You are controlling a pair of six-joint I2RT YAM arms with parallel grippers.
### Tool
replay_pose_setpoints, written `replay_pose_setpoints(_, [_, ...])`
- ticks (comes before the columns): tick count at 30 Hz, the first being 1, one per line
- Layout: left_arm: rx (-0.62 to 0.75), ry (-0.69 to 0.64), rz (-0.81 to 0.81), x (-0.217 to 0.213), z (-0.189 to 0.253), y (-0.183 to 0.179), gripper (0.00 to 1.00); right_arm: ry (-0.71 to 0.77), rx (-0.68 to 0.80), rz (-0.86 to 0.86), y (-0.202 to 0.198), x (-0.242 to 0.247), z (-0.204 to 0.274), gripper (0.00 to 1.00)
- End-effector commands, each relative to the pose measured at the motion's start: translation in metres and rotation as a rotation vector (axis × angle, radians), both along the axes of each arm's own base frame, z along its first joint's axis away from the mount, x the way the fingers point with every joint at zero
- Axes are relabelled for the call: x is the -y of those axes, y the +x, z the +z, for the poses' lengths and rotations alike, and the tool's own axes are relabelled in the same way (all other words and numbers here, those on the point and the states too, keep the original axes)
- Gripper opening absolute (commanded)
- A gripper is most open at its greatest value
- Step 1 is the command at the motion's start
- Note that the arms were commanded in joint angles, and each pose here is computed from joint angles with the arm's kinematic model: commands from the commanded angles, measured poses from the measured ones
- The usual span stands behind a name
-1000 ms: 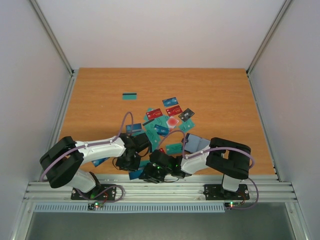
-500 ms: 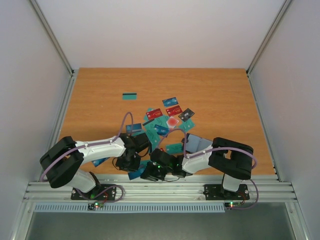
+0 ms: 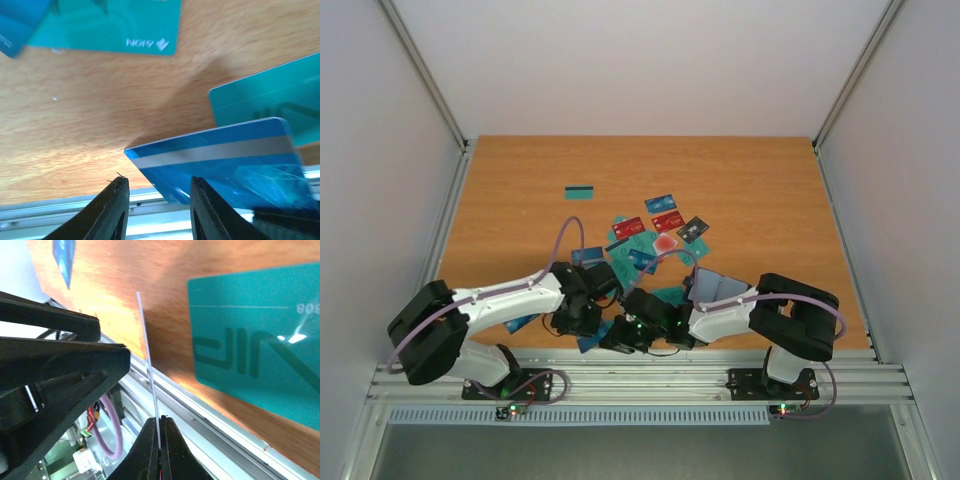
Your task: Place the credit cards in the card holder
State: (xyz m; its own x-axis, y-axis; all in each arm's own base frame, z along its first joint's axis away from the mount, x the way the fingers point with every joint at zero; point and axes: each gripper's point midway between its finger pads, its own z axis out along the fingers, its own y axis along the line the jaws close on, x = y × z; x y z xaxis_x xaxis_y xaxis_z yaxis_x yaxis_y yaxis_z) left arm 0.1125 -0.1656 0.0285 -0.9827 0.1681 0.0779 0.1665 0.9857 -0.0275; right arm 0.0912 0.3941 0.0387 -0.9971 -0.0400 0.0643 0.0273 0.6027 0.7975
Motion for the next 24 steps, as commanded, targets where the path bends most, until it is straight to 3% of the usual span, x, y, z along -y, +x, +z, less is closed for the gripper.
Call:
replay_pose_setpoints(1, [0.11, -0.028, 0.004, 0.006, 0.037, 0.019, 0.36, 0.07, 0.069, 0.025, 0.009, -0.006, 0.026, 0.01])
replay_pose_setpoints(9, [0.306, -0.191, -0.132, 0.021, 0.119, 0.06, 0.43, 0.065, 0.168, 0.116, 0.018, 0.02, 0.057, 0.01])
replay_pose_setpoints(15, [0.392, -0.508, -0.292, 0.058, 0.178, 0.073, 0.51, -0.033, 0.31, 0.245, 0.021, 0.066, 0.097, 0.01])
replay_pose_setpoints(24, [0.454, -1.049, -0.48, 0.109, 0.279, 0.075, 0.49, 0.091, 0.442, 0.369, 0.014, 0.124, 0.199, 0.01])
